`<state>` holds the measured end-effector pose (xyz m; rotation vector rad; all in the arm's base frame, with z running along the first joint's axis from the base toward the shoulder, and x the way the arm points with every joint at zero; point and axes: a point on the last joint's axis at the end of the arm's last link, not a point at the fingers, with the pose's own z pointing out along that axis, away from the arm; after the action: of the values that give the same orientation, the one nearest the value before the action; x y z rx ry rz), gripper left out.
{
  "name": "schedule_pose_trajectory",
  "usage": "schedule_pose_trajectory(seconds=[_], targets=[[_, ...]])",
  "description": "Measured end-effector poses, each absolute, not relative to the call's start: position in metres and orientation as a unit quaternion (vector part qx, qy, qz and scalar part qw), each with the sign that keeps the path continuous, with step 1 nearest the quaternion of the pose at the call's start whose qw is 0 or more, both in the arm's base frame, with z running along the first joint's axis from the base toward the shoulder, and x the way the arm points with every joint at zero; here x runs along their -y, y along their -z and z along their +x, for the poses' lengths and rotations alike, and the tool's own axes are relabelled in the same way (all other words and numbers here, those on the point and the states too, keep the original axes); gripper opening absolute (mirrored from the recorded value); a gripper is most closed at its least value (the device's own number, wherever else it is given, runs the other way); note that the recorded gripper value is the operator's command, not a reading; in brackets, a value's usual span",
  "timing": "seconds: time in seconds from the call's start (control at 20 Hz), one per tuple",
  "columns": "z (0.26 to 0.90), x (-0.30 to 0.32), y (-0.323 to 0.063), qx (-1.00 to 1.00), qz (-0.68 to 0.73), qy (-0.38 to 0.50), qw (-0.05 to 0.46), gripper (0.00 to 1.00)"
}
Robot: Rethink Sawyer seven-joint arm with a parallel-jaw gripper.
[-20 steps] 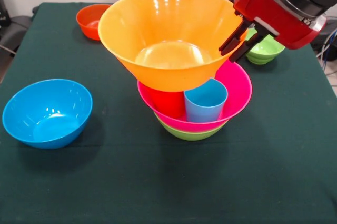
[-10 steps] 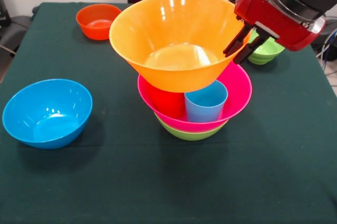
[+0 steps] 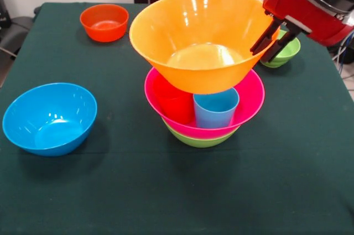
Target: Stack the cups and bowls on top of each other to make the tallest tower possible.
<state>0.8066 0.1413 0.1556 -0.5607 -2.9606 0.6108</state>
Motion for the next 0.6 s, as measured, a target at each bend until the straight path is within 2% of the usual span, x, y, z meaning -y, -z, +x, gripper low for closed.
schedule_pose_trajectory(seconds=[0.6], targets=[[0.8, -0.131, -0.152, 0.96, -0.17, -0.22, 0.006, 0.0]])
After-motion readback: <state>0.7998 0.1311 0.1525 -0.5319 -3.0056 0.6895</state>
